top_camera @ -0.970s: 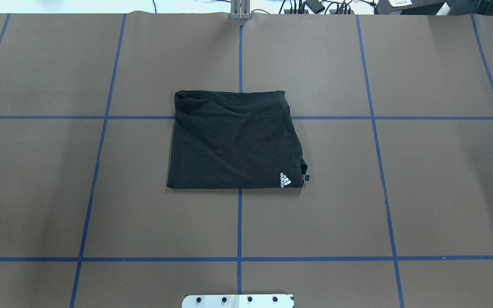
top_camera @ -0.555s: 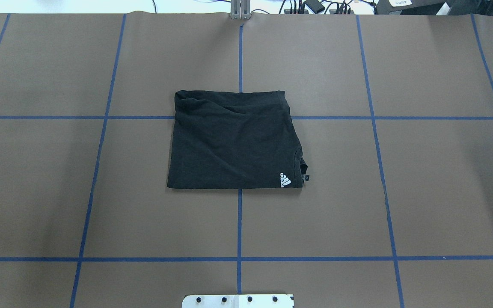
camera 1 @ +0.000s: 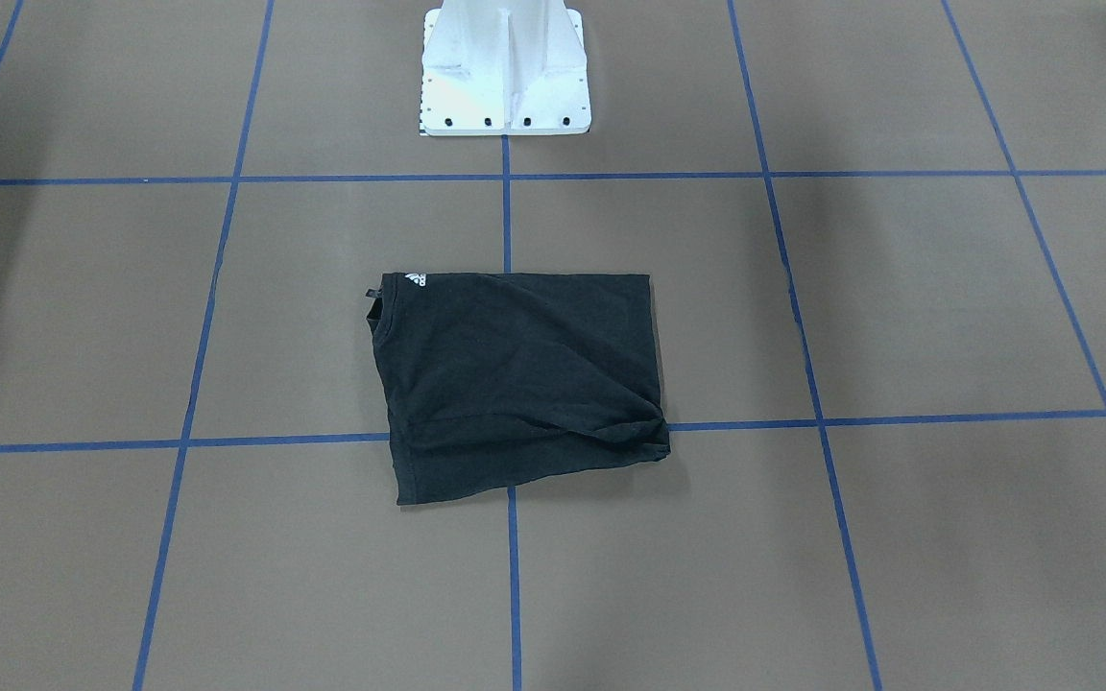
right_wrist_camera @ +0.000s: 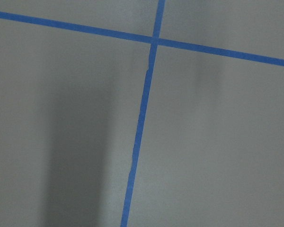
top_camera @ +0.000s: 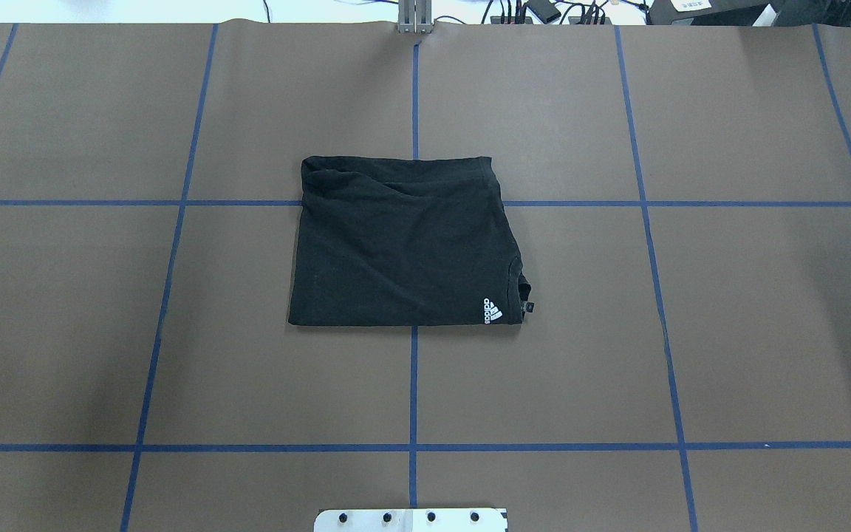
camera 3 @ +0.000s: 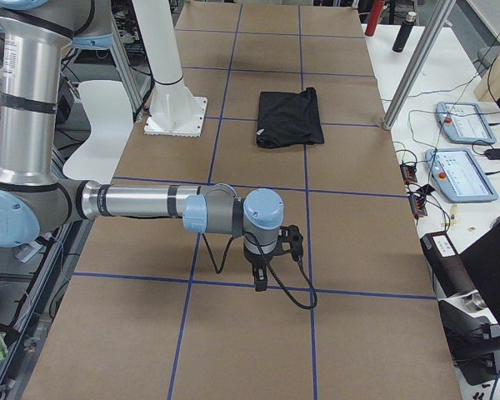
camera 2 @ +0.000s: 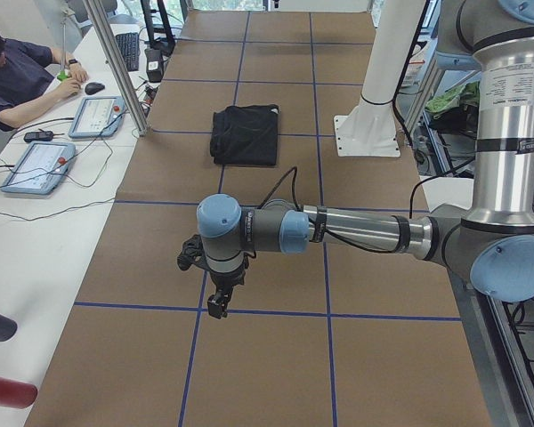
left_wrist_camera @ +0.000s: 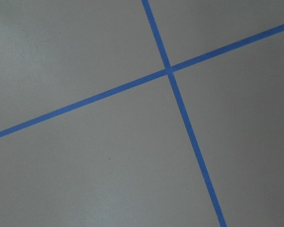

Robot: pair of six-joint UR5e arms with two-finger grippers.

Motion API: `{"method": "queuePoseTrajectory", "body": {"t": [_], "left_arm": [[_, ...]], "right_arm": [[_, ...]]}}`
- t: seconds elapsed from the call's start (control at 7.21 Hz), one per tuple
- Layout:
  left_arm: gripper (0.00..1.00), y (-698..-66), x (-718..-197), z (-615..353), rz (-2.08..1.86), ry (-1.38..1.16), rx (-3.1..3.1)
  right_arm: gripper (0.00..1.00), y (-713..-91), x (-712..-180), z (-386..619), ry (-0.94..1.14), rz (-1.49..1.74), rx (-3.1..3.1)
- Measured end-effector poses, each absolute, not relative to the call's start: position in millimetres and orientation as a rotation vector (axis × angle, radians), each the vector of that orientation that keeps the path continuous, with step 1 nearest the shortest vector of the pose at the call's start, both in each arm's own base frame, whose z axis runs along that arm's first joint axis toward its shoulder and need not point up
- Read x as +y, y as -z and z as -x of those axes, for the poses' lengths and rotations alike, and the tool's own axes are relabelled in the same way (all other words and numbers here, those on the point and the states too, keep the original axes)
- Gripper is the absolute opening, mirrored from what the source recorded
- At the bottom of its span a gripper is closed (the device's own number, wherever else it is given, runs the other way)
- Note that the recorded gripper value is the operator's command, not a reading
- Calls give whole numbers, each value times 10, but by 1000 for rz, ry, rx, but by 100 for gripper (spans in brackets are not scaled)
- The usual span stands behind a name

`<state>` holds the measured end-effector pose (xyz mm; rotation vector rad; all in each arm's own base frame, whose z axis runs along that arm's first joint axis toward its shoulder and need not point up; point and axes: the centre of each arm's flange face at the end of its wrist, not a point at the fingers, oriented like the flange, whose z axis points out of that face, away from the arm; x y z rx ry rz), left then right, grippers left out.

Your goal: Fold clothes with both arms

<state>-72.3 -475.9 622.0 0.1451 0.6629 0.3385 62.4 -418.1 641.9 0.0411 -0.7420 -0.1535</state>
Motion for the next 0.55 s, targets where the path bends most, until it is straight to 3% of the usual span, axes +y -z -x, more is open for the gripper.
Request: {"method": "queuePoseTrajectory", "body": {"t": [0.55], "left_arm": [[100, -6427, -4683, 656, -109, -307, 769]], "right_arm": [[100, -6409, -4193, -621, 154, -43, -742]]}}
